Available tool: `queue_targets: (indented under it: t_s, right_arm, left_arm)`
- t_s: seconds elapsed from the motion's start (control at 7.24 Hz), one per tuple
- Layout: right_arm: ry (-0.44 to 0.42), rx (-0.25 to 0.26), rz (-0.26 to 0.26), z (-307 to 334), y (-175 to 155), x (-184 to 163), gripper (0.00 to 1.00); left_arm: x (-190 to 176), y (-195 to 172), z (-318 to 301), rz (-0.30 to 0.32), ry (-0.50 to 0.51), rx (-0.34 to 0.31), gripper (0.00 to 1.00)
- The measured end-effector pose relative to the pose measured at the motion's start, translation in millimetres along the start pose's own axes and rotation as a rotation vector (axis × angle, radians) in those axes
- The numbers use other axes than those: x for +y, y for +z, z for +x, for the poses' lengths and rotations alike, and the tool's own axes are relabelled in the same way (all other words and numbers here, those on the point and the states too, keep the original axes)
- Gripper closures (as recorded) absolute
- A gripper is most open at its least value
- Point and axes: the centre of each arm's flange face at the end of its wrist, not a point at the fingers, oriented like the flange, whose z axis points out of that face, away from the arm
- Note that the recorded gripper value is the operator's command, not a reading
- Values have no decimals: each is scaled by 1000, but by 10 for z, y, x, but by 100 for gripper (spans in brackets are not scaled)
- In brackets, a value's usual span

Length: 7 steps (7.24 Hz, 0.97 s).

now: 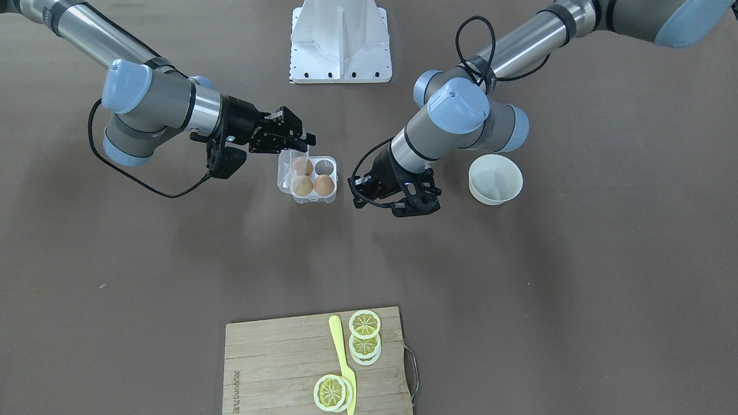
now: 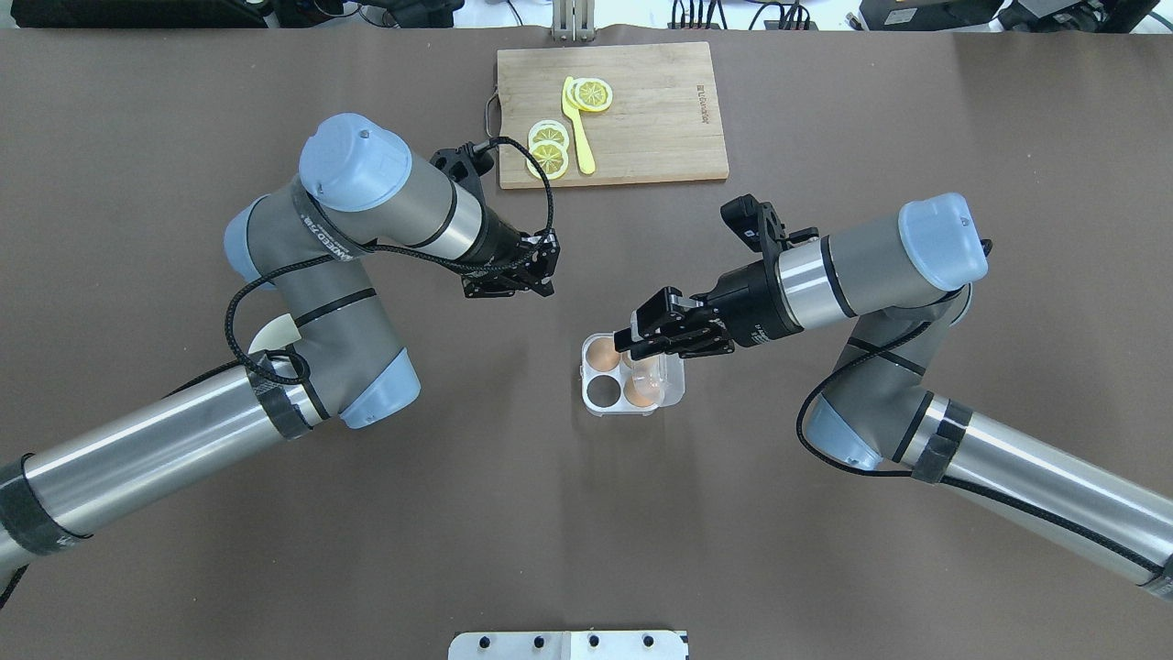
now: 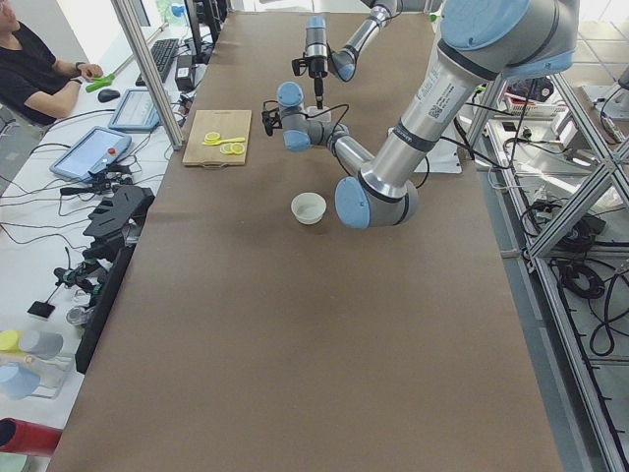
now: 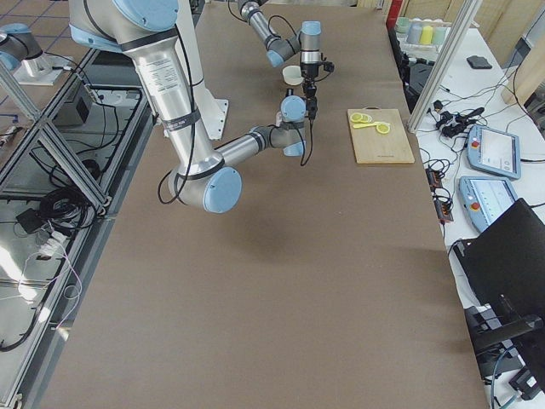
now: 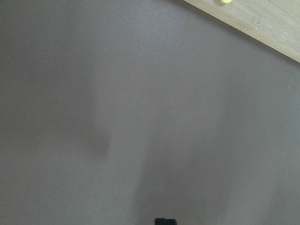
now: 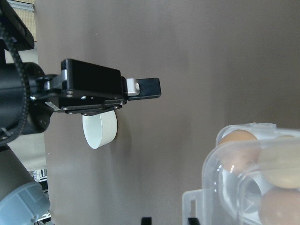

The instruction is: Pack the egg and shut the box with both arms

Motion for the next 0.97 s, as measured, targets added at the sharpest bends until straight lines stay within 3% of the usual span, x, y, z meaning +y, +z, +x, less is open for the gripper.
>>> queue_targets:
  t_s: [0.14,0.28,0.41,0.55,0.97]
  right_arm:
    - [2,-2,5,-16,99,54,57]
    - [6,-4,10,-17,212,129,44]
    - [10,-7,17,-23,347,221,7]
    - [16,-8,30,-65,522,321,1]
    - [31,-5,53,-314,764,455,0]
  left_arm:
    - [-49,-47,-38,-9,-6,-2,100]
    - [-74,-69,-102,-14,-10,-6,100]
    - [-80,-82,-135,-16,-12,-7,100]
    - [-76,-89,-147,-16,-12,-8,100]
    - [-54,-60,-160,-15,-15,-12,100]
